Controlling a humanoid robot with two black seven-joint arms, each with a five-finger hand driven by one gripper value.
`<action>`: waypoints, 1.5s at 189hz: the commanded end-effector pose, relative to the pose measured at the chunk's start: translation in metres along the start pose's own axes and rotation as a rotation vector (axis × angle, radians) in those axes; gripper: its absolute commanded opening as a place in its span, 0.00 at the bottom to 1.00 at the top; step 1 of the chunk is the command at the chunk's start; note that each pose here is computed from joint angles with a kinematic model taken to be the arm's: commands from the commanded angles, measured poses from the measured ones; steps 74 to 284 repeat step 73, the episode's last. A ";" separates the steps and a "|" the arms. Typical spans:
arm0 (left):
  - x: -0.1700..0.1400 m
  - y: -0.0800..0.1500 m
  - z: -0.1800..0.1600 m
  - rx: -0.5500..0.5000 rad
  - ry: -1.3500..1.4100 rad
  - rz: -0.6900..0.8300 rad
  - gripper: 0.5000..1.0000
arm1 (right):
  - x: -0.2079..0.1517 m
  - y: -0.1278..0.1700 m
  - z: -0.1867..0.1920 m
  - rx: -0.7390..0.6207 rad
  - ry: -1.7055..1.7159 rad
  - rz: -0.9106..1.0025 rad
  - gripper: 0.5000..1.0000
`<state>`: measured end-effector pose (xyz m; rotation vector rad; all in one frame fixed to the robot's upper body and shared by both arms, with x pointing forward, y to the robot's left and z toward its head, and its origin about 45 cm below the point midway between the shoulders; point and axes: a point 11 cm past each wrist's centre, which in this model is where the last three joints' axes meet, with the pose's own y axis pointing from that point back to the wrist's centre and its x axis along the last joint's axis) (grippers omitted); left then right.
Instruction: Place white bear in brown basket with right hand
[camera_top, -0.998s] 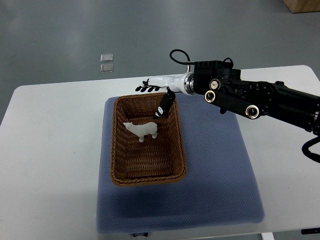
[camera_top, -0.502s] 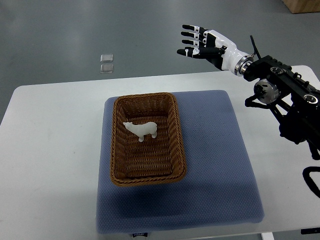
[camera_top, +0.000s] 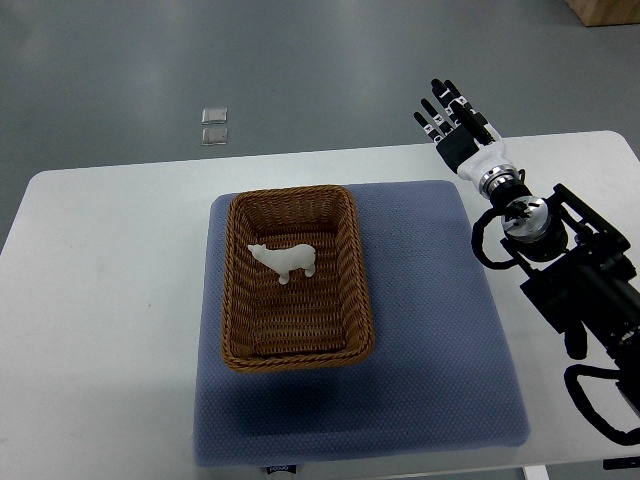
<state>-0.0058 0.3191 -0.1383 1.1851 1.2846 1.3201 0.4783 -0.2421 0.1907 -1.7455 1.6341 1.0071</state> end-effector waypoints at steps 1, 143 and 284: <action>0.000 0.000 0.000 0.000 0.000 0.000 1.00 | 0.005 0.002 -0.002 0.035 -0.044 0.005 0.85; 0.001 0.000 0.000 0.000 0.003 0.003 1.00 | -0.003 0.004 -0.007 0.073 -0.063 -0.081 0.85; 0.001 0.000 0.000 0.000 0.003 0.003 1.00 | -0.003 0.004 -0.007 0.073 -0.063 -0.081 0.85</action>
